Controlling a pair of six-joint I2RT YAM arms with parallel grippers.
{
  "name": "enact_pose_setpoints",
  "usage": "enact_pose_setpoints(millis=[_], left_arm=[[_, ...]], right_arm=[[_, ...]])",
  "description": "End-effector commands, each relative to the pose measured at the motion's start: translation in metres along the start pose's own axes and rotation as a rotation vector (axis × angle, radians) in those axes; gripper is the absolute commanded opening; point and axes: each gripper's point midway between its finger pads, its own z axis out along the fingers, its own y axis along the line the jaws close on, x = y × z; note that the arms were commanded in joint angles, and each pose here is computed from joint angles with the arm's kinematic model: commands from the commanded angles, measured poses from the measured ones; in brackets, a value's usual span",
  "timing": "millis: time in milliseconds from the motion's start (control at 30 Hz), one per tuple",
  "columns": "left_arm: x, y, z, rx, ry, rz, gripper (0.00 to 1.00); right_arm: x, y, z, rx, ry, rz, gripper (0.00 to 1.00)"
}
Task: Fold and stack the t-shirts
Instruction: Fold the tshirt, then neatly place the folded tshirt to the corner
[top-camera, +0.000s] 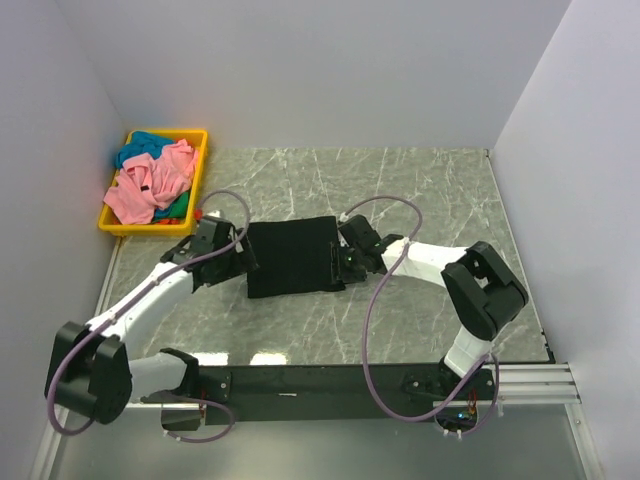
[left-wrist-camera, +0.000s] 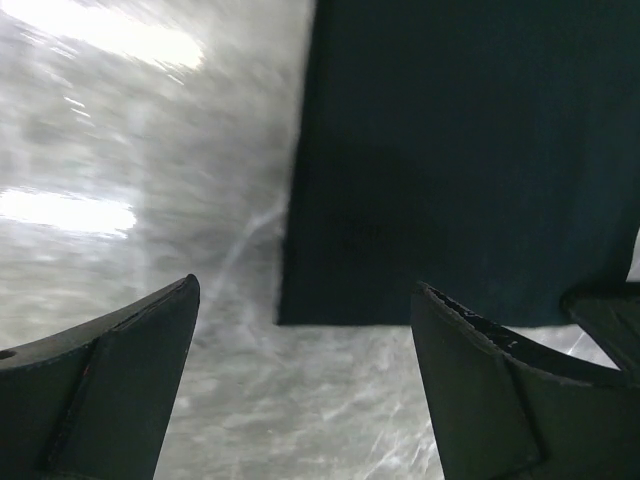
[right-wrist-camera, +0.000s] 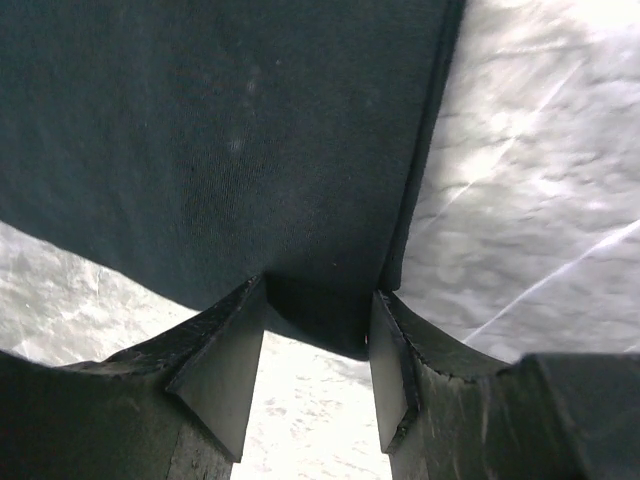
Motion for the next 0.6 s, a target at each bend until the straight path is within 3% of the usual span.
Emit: enact_pose_setpoints(millis=[0,233,567], left_arm=[[0.006,-0.018,0.007,0.038,0.021,-0.027,0.91],[0.019,-0.014,0.029,-0.045,0.068,-0.006,0.89],[0.025,-0.010,0.048,-0.101,0.106,0.009,0.76]], right_arm=[[-0.006,0.004,-0.004,0.033,-0.020,-0.003,0.51],[-0.003,-0.026,-0.029,0.146,-0.075,-0.026,0.53],[0.003,-0.038,-0.063,0.085,-0.137,0.027,0.55]])
